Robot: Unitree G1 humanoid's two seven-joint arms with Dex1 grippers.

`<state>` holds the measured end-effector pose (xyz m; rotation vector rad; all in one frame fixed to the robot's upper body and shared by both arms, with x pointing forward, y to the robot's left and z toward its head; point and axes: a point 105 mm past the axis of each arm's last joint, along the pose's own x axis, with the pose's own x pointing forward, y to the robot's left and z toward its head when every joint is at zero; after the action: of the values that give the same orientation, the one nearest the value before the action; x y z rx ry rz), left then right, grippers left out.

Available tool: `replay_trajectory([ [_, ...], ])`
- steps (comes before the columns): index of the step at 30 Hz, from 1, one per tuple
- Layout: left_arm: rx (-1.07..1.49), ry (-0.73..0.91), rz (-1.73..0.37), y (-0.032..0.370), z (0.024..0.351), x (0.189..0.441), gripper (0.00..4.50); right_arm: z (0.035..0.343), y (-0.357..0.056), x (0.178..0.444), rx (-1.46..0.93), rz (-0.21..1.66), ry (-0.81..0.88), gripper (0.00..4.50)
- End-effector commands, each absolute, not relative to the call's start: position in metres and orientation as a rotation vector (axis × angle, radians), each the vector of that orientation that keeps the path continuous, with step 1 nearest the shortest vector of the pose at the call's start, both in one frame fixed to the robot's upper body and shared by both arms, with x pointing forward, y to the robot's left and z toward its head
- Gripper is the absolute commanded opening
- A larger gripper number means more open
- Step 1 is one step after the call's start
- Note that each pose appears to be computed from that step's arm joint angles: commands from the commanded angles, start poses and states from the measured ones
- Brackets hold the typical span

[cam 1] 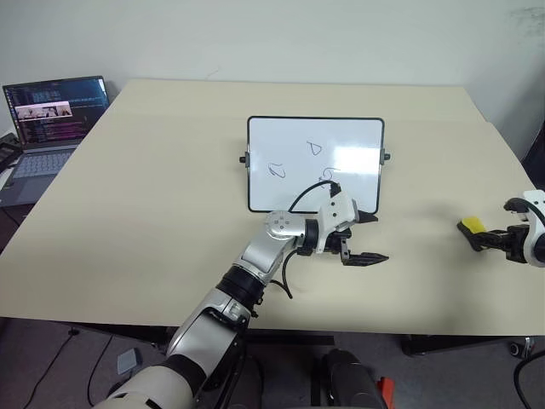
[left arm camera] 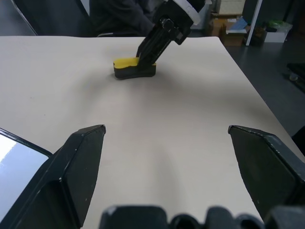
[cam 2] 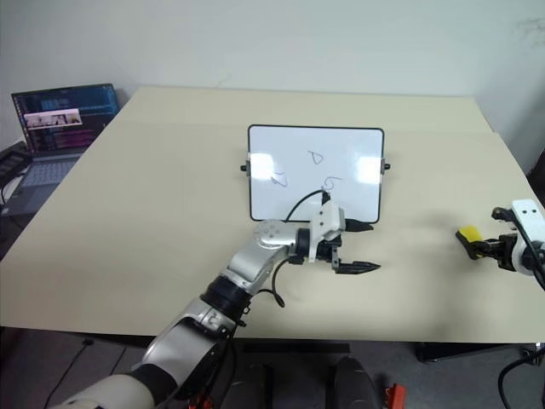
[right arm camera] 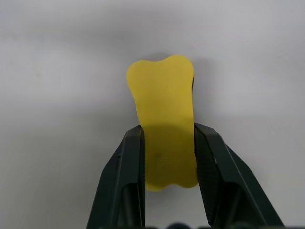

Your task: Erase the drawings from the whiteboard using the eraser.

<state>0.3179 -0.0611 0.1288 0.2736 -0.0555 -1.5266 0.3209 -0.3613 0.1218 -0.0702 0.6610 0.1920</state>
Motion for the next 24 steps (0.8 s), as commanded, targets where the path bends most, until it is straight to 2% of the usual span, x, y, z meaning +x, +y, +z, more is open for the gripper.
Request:
replay_trajectory([
  [1,0.284,-0.127,-1.507,-0.056,0.148,0.321,4.5,0.145,-0.349,0.327,-0.095,0.239,0.582,1.07],
  [8,0.236,-0.152,-1.332,0.006,0.175,0.346,4.5,0.158,-0.345,0.334,-0.094,0.188,0.503,1.07],
  [14,0.198,-0.156,-1.111,0.084,0.201,0.361,4.5,0.163,-0.327,0.343,-0.067,0.19,0.41,1.07],
  [17,0.258,-0.124,-1.024,0.119,0.203,0.362,4.5,0.167,-0.318,0.346,-0.068,0.195,0.388,1.07],
  [24,0.324,-0.053,-0.865,0.172,0.198,0.367,4.5,0.18,-0.297,0.349,-0.087,0.247,0.344,1.07],
])
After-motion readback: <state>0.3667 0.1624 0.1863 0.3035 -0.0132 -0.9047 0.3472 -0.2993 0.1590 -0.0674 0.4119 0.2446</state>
